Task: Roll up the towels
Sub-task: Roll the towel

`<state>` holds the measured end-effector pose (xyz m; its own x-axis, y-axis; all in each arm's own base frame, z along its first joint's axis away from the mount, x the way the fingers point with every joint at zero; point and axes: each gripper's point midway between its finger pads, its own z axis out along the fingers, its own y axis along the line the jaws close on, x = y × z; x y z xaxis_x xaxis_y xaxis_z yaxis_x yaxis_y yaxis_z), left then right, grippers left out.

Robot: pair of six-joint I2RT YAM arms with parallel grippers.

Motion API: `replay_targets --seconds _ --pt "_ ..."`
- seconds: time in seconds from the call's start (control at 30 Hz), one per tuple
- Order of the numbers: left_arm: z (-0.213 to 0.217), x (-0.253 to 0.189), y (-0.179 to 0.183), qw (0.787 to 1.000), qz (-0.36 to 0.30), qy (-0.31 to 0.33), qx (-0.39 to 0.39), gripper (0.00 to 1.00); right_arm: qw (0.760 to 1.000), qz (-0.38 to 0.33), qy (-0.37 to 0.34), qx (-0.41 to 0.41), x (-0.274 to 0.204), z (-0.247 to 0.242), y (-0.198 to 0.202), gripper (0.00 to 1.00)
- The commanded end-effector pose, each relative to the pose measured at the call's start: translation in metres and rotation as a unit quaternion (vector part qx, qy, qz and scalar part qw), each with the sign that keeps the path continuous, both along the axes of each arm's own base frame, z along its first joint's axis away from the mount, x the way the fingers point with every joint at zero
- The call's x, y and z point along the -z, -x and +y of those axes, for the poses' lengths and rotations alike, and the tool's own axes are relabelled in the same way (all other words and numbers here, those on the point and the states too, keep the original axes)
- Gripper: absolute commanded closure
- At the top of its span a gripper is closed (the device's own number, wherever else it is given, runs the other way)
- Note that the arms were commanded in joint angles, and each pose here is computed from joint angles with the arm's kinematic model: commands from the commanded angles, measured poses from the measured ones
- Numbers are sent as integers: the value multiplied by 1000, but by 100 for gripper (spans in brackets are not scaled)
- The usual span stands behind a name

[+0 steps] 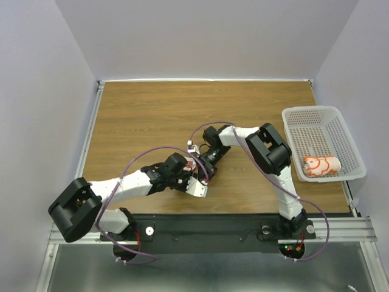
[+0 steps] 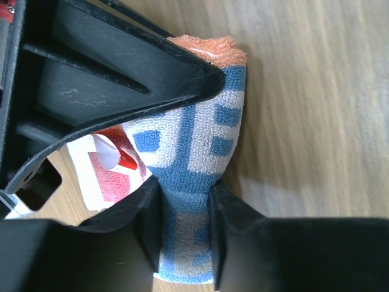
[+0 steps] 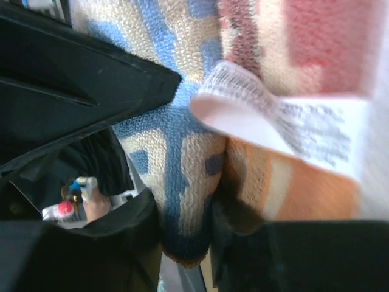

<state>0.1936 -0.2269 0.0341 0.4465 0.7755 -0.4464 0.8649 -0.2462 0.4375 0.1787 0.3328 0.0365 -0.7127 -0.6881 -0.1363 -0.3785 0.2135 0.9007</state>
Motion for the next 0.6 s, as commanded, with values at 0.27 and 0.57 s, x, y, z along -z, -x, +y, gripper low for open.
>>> replay_targets --seconds 0.27,0.57 --pt "1 3 68 967 251 -45 12 82 970 -160 -65 171 -114 -44 -154 0" --pt "0 -13 45 903 427 -30 -23 76 878 -391 -28 275 -199 -115 -177 0"
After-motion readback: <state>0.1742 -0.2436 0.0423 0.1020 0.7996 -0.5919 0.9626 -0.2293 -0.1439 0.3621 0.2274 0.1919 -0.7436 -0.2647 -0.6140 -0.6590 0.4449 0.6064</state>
